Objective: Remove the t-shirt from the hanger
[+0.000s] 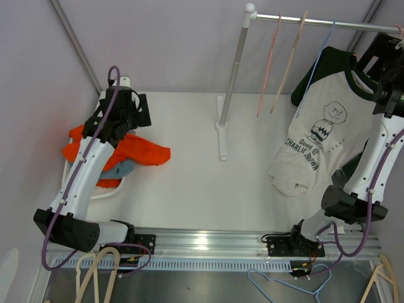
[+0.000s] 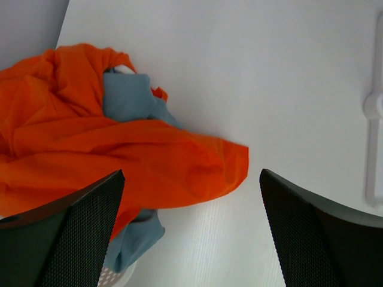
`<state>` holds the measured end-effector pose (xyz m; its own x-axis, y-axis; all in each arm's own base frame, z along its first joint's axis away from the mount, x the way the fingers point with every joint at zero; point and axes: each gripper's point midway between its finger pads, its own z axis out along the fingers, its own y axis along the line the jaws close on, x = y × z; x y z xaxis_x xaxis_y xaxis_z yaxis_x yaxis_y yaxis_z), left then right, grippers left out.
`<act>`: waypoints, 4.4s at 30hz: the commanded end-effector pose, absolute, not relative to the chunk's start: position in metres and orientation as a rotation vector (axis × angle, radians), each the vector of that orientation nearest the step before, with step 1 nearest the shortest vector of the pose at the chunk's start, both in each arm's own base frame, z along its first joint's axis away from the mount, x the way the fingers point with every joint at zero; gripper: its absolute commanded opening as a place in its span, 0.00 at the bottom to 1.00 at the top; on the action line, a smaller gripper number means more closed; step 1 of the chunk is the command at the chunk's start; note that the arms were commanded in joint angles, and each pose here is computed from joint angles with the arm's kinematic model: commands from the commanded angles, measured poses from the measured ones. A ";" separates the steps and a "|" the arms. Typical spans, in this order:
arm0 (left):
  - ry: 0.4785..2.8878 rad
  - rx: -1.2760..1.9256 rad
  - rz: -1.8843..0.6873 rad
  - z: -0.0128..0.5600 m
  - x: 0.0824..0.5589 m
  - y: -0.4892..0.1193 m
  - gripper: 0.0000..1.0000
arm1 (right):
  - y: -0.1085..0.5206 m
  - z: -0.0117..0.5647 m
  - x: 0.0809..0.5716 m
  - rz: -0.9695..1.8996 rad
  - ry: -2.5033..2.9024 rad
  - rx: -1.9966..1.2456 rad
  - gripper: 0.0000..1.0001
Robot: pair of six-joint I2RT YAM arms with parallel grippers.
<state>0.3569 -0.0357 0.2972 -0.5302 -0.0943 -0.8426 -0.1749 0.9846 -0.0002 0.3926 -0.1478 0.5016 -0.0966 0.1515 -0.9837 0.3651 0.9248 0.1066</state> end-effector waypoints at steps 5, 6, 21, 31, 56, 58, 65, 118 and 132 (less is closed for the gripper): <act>2.330 -0.142 0.250 0.246 0.330 -0.021 0.99 | -0.176 0.480 0.415 -0.201 1.740 0.374 1.00; 2.351 -0.132 0.257 0.240 0.330 -0.022 0.99 | -0.180 0.476 0.419 -0.205 1.747 0.378 0.99; 2.362 -0.743 0.426 0.187 0.306 0.093 0.99 | -0.214 0.451 0.475 -0.307 1.747 0.246 0.99; 2.259 -1.165 0.504 0.177 0.273 0.136 1.00 | -0.210 0.458 0.484 -0.271 1.706 0.198 0.47; 1.623 -0.466 0.408 0.428 0.321 0.042 0.99 | -0.188 0.525 0.471 -0.179 1.515 0.217 0.00; 1.568 -0.360 0.386 0.441 0.323 0.016 0.99 | -0.187 0.536 0.467 -0.186 1.484 0.216 0.00; 1.513 -0.103 0.363 0.450 0.318 -0.049 1.00 | -0.173 0.562 0.453 -0.153 1.424 0.198 0.00; 1.258 0.965 -0.877 0.288 0.135 -0.477 1.00 | -0.045 0.443 0.276 0.079 1.560 0.997 0.00; 1.306 1.053 -0.899 0.294 0.130 -0.536 0.01 | -0.046 0.441 0.286 0.042 1.581 0.933 0.00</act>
<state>0.1453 -0.5394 0.2763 0.0875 0.0850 -0.9925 0.9376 0.3296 0.1109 0.2776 -0.0443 0.4221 -0.0016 0.5860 -0.8103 0.5645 0.6694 0.4830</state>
